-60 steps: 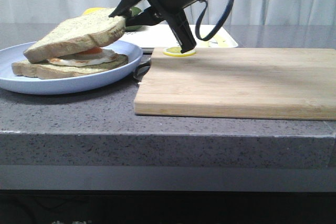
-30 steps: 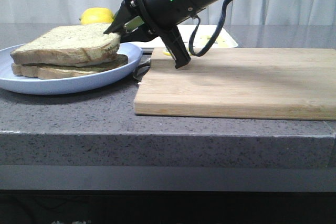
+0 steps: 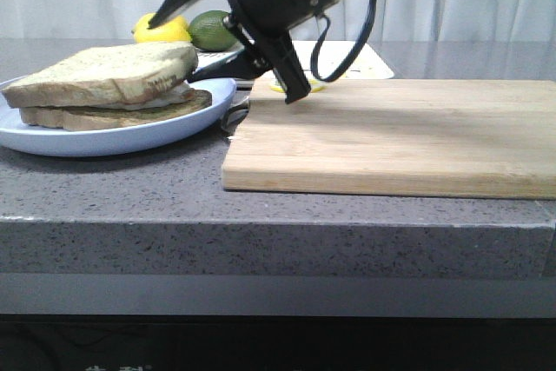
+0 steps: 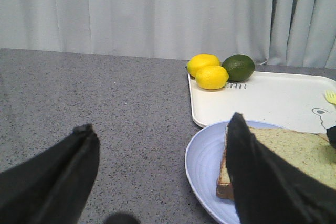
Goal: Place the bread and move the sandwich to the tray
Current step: 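Lower the bread onto the egg, open the right gripper, withdraw, then lower the left gripper to the blue plate rim and grasp it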
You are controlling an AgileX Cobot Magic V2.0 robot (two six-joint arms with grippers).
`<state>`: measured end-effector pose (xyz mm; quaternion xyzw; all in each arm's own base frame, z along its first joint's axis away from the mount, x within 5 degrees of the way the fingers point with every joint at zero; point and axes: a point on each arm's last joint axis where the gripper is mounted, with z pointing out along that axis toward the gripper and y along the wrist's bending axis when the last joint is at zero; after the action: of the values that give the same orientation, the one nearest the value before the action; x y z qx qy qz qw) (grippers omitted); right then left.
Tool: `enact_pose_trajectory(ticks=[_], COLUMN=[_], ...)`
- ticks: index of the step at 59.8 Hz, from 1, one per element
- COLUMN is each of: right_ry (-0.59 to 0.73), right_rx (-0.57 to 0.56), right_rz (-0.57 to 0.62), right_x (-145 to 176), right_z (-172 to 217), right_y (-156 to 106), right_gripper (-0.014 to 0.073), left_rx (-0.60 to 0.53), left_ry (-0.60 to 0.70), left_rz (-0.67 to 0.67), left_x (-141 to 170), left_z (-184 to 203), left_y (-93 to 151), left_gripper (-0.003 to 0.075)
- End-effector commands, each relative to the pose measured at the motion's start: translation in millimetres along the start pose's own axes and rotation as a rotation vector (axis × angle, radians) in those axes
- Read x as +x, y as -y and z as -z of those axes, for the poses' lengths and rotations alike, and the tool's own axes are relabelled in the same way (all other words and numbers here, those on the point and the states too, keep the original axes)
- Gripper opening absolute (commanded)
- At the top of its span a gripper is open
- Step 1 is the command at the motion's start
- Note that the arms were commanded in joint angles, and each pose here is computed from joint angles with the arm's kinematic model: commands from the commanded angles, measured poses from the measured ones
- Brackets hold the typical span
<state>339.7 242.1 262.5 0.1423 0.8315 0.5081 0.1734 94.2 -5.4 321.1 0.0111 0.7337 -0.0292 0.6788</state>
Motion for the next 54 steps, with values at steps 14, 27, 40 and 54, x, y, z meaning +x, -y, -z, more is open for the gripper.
enact_pose_trajectory(ticks=[14, 27, 40, 54], right_ry=[0.124, 0.249, 0.438, 0.646], right_rx=[0.019, 0.211, 0.500, 0.526], right_rz=[0.206, 0.639, 0.824, 0.906], right_x=[10.8, 12.0, 9.9, 52.2], right_z=[91.9, 184.8, 276.0, 314.7], right_y=[-14.5, -18.9, -12.1, -8.3], right_gripper=[0.0427, 0.0406, 0.0048, -0.0078], left_rx=[0.000, 0.000, 0.000, 0.000], left_ry=[0.112, 0.112, 0.112, 0.112], left_rz=[0.009, 0.009, 0.009, 0.009], left_x=[-19.3, -19.3, -19.3, -19.3], left_z=[1.0, 1.0, 1.0, 1.0], left_y=[0.3, 0.3, 0.3, 0.3], left_gripper=[0.0494, 0.0494, 0.0494, 0.0494])
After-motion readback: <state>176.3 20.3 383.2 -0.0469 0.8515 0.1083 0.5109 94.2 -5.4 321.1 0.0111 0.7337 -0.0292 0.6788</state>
